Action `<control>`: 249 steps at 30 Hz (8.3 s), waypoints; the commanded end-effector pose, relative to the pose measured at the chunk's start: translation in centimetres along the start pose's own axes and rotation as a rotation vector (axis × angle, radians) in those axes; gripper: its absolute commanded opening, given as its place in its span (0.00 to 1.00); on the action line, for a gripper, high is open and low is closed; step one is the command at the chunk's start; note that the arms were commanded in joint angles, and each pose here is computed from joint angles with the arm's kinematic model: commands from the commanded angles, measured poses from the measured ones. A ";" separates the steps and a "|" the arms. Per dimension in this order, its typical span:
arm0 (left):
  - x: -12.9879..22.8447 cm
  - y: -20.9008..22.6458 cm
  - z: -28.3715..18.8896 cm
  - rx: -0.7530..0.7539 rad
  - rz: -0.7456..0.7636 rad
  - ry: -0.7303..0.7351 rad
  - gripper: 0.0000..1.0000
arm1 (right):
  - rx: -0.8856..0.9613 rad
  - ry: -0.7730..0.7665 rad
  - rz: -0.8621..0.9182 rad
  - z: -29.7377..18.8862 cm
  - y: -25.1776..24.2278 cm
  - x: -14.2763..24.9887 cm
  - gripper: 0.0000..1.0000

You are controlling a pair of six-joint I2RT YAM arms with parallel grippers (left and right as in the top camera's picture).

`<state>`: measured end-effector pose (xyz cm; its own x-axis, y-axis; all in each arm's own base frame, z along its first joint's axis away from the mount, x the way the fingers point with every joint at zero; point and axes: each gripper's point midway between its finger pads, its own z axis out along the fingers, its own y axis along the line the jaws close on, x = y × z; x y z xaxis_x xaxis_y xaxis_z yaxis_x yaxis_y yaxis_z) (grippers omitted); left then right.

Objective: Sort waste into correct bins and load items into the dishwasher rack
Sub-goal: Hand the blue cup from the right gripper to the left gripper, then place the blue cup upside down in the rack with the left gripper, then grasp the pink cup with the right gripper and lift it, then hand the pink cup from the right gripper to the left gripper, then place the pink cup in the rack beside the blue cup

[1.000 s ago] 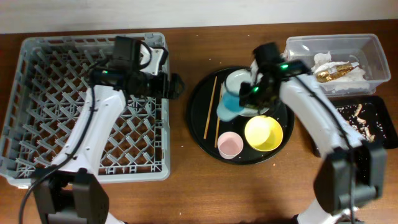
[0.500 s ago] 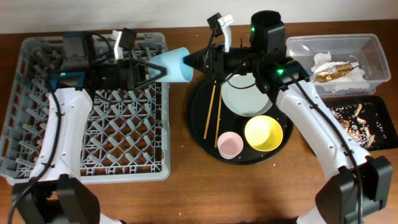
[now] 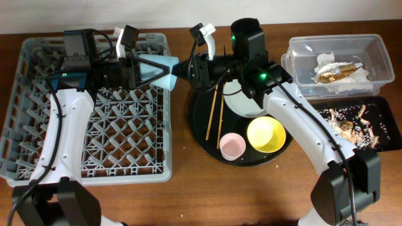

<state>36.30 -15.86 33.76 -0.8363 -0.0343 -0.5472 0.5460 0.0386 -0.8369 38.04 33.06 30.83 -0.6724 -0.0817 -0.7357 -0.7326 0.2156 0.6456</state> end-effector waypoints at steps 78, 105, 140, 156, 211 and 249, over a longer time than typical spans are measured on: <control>-7.9 4.0 -10.2 -1.468 0.334 -0.171 0.34 | 0.804 0.205 0.623 -18.7 -16.9 11.9 0.98; 17.6 16.7 -9.2 -1.422 -0.433 0.584 0.34 | 0.807 0.227 0.648 -18.8 -16.5 12.6 0.98; 2.2 11.8 -5.4 -1.313 -0.079 0.190 0.99 | 1.142 0.595 0.704 -15.1 -11.5 25.7 0.17; 2.2 11.8 -5.5 -1.316 -0.079 0.190 0.99 | 1.119 0.609 0.725 -14.9 -11.3 26.5 0.17; -0.6 -5.3 4.1 0.071 0.093 0.102 0.52 | -0.042 -0.097 0.051 -7.3 2.2 -2.0 0.74; 8.8 21.4 -9.0 -1.481 -0.217 0.605 0.99 | 0.866 0.164 0.607 -18.6 -12.2 12.3 0.98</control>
<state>39.77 -6.41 10.96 -0.9797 0.1981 -0.0300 0.1968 0.9795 0.0424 36.66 11.54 17.74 -0.9528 0.1647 -0.2550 0.0177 0.8688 0.4948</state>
